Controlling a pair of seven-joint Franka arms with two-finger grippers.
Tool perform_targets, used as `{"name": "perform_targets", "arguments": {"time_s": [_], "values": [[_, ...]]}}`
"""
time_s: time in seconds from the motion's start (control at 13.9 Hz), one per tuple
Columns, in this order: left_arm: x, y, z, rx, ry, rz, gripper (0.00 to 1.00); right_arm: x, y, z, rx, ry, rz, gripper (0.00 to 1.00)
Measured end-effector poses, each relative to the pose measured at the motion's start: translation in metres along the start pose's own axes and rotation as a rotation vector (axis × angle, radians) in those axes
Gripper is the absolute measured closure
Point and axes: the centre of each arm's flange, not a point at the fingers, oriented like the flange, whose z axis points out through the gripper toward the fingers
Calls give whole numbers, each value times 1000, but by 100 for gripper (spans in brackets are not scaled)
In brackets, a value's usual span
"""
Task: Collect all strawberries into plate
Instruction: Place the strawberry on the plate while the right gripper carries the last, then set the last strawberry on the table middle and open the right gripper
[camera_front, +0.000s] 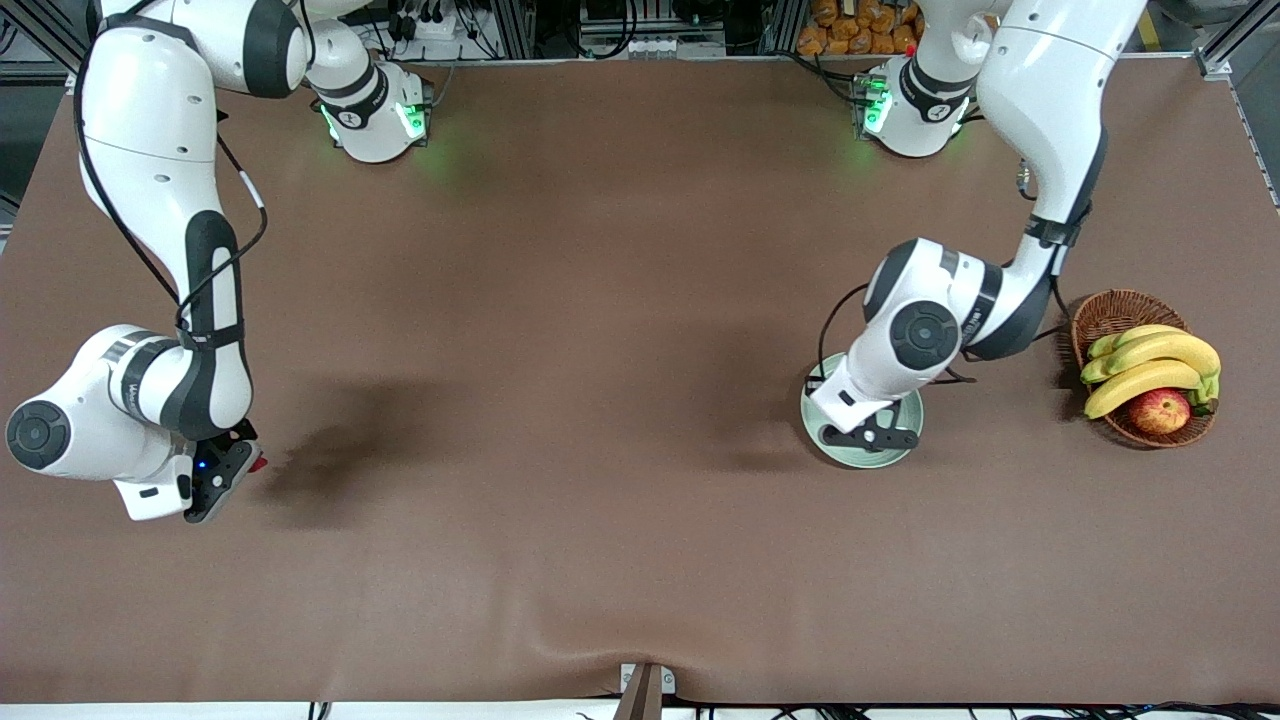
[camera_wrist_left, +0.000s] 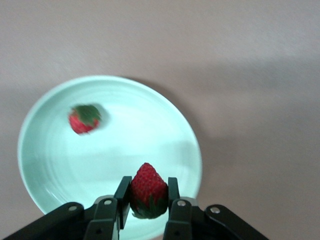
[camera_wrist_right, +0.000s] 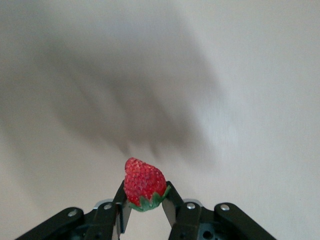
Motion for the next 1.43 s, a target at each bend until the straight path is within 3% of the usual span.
{"name": "perform_targets", "arguments": {"time_s": [0.36, 0.57, 0.86, 1.15, 1.43], "values": [[11, -20, 24, 24, 18, 24, 67, 138, -68, -13, 16, 159, -125, 69], [12, -15, 29, 14, 30, 34, 43, 218, -132, 0, 78, 251, -139, 69], [15, -17, 25, 12, 40, 33, 2, 311, -223, 19, 41, 320, -33, 69], [17, -16, 11, 14, 52, 35, 0, 356, -282, 52, -22, 340, 52, 69], [9, 1, -9, 17, 35, 62, 0, 361, -287, 73, -57, 340, 75, 69]]}}
